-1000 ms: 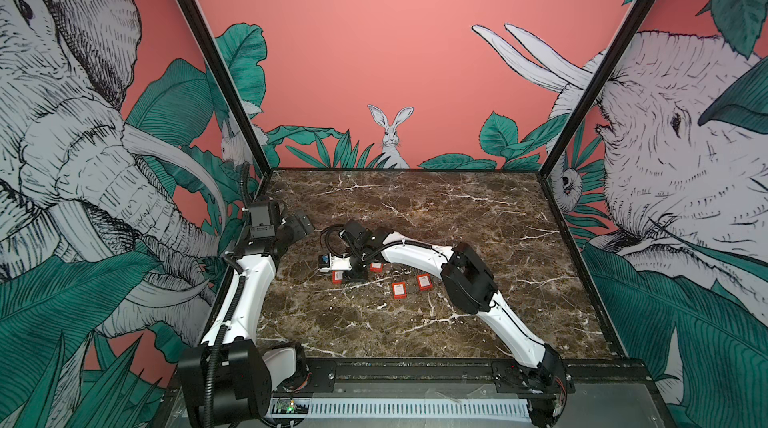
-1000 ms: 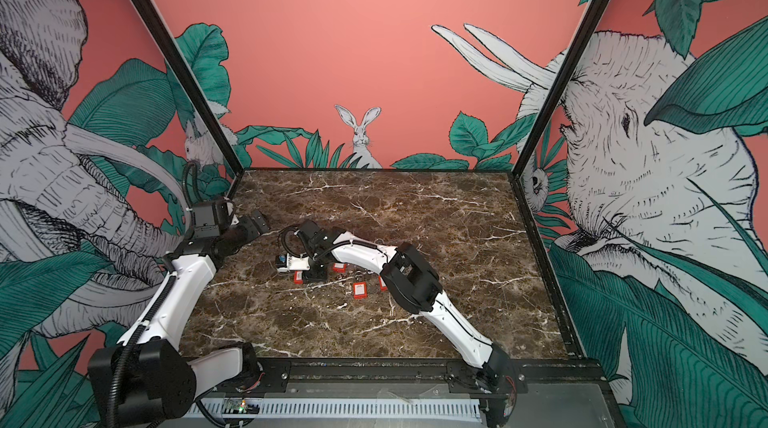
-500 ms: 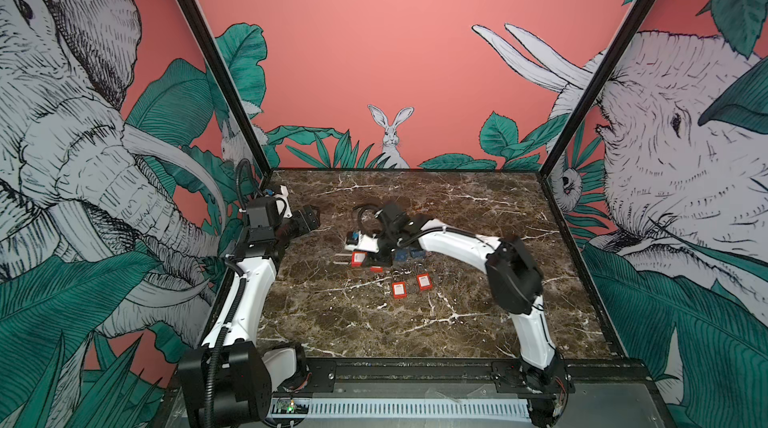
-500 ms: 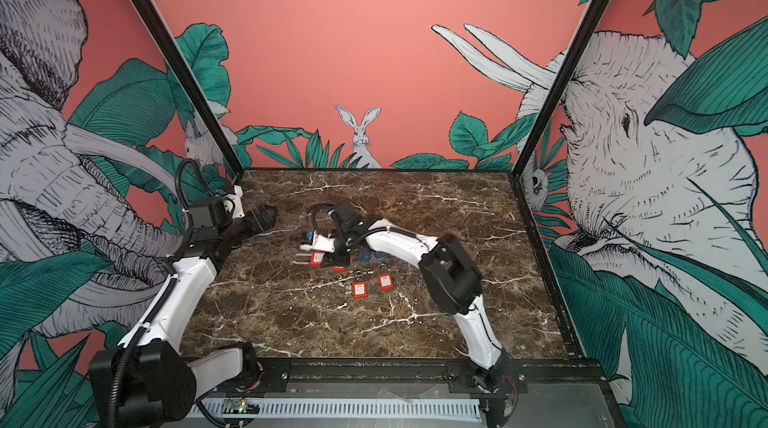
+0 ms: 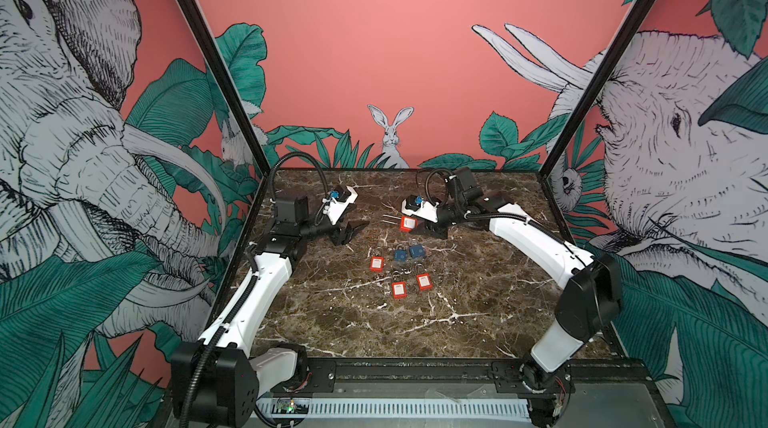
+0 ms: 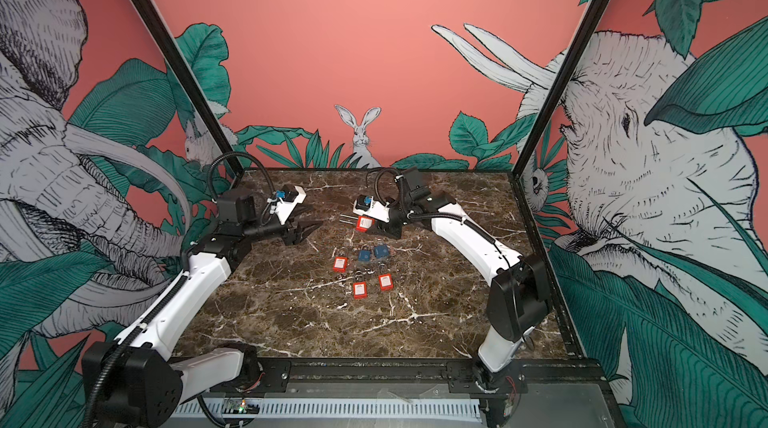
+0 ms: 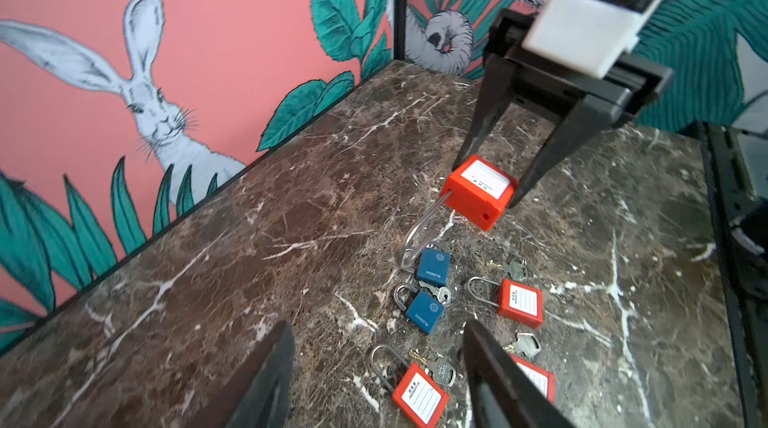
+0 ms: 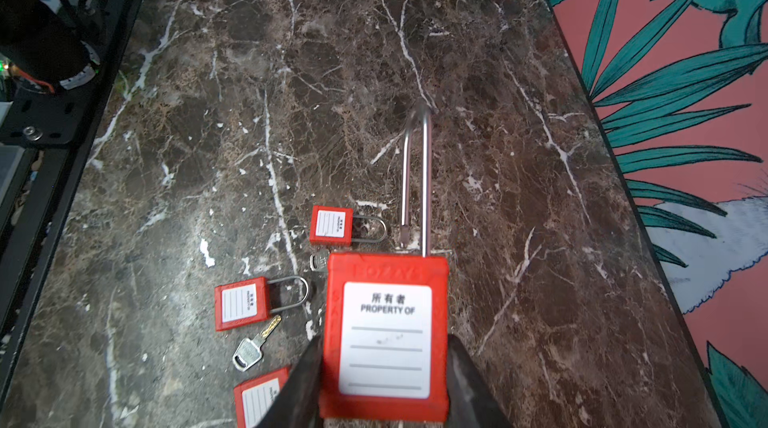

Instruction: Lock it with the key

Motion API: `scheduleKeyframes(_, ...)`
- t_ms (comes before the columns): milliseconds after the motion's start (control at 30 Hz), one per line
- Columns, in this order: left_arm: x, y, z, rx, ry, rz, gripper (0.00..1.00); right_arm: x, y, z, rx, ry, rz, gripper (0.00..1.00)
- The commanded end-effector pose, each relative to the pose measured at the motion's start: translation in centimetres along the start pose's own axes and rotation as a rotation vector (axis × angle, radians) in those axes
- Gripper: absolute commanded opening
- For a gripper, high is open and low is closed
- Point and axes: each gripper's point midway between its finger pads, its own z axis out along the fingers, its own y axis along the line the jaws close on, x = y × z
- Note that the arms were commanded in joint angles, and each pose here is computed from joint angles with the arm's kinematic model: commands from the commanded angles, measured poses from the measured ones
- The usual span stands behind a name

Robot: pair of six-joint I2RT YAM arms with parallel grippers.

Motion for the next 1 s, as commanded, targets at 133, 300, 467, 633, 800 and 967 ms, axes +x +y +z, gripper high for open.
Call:
scheduleKeyframes(133,-0.5,-2.1,1.9,0.159,-0.01,0.217,0.65,-1.6,1.8,-2.7,-0.006,-0.038,-0.057,0.14)
scheduleKeyframes(300,-0.7,-3.5,3.2,0.237,-0.018,0.221,0.55,-1.7,1.9,-2.9,-0.006,-0.04,-0.056,0.14)
scheduleKeyframes(467,-0.7,-4.3,4.0,0.274,-0.018,0.211,0.52,-1.8,2.1,-2.9,-0.013,-0.036,-0.062,0.14)
scheduleKeyframes(633,-0.7,-4.5,4.5,0.286,-0.022,0.204,0.46,-1.9,2.1,-2.9,-0.013,-0.032,-0.075,0.14)
scheduleKeyframes(800,-0.6,-5.0,5.2,0.313,-0.017,0.198,0.36,-2.0,2.2,-2.9,-0.013,-0.032,-0.084,0.14)
scheduleKeyframes(967,-0.5,-5.4,5.5,0.338,-0.013,0.188,0.2,-1.7,2.3,-2.6,-0.013,-0.018,-0.089,0.14)
